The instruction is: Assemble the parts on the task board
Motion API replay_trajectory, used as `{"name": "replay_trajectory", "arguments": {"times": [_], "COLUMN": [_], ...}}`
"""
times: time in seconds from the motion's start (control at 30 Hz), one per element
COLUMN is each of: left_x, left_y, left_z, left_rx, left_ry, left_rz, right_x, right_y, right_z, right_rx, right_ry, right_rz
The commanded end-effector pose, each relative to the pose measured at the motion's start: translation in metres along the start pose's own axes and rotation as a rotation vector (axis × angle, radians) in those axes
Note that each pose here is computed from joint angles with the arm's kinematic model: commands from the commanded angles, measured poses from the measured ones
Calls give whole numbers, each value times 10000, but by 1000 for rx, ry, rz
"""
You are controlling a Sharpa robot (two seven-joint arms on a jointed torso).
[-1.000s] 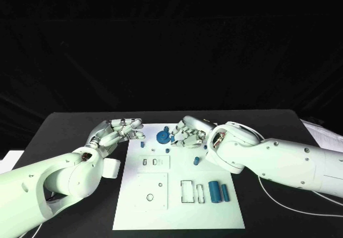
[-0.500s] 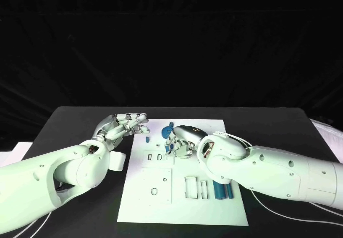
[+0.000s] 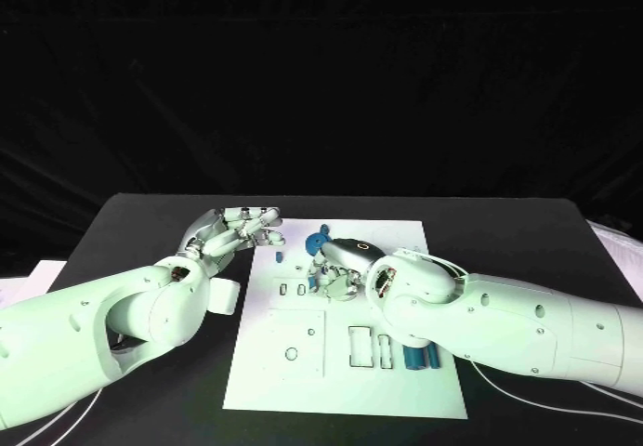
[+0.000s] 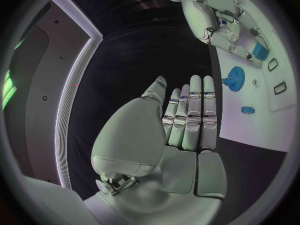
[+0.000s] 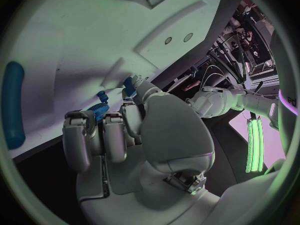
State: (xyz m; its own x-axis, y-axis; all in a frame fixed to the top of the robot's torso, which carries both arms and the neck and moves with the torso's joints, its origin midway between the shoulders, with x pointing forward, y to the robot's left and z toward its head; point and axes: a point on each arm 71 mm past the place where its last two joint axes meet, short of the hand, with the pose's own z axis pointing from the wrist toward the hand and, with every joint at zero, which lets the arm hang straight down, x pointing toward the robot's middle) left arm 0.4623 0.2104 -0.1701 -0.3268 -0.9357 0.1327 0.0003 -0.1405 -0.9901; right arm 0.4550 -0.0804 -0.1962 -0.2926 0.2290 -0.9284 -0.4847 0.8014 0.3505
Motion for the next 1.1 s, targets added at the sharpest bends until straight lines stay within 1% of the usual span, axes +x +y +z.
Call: {"name": "replay_trajectory", "arguments": {"times": [0.03,0.27,0.6,0.87,1.1], "left_x": [28,29,21,19,18], "left_y": [-12,-12,-12,-11,-10], "left_z": [2,2,0,-1,-1], "left_rx": [14,13,12,11,9], "left_ry": [21,22,20,20,21], "left_rz": [-12,-12,-11,-11,-11], "right_x": [72,117,126,115,107], "right_y": [-10,22,0,-16,6], "right_z": [-1,-5,-25,-32,-32], "right_rx": [12,4,6,18,10], "right_ry": [44,64,67,50,29], "right_rz": [-28,-34,-78,-93,-88]}}
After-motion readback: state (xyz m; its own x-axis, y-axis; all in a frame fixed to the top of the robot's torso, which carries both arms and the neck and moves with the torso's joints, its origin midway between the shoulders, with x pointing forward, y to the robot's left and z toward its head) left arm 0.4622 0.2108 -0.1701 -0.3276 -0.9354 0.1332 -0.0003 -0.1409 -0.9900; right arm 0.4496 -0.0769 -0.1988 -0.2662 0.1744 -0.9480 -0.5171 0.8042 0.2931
